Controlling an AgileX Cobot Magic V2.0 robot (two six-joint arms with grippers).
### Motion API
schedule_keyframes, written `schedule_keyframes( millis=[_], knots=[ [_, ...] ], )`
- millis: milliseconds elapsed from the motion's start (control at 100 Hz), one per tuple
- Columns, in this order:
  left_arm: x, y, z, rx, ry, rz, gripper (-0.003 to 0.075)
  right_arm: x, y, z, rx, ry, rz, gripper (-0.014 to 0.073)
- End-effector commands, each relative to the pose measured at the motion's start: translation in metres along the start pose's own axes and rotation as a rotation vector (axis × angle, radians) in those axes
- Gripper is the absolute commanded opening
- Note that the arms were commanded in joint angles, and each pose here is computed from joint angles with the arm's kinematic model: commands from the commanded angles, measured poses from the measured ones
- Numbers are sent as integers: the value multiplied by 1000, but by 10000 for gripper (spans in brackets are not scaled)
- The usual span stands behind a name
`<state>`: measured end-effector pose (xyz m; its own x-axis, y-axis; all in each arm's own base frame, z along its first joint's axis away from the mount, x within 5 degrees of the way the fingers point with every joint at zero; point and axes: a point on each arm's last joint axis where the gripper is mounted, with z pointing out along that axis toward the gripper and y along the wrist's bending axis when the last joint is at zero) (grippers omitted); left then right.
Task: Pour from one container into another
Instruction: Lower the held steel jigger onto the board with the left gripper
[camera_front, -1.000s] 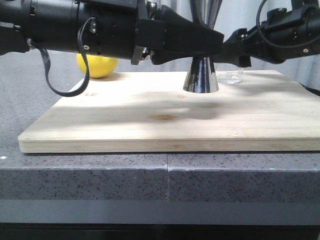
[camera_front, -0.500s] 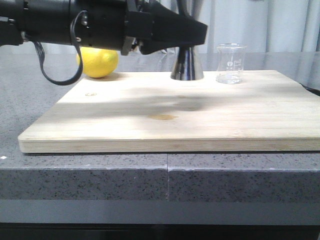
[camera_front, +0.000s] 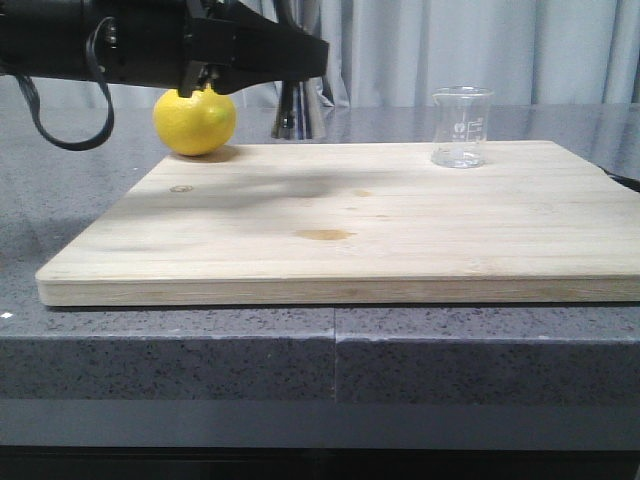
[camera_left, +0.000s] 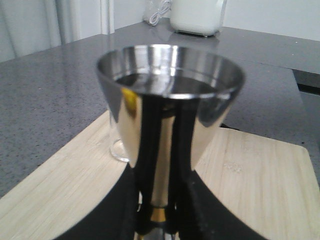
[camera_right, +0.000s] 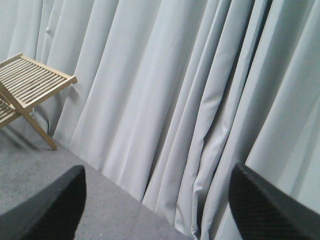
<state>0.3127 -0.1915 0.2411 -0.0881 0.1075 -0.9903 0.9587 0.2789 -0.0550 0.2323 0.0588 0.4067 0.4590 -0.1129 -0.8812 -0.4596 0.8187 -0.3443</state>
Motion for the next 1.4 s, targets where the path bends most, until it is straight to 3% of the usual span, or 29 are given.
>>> schedule_keyframes(
  millis=[0, 690, 1390],
  knots=[
    [-33, -3, -7, -4, -117, 34, -21, -27, -1, -6, 9, -113, 17, 536],
    [-28, 2, -6, -33, -96, 75, -21, -34, 0, -10, 10, -127, 59, 536],
    [-16, 8, 1, -12, -153, 19, -21, -34, 0, -10, 9, -129, 59, 536]
  ],
)
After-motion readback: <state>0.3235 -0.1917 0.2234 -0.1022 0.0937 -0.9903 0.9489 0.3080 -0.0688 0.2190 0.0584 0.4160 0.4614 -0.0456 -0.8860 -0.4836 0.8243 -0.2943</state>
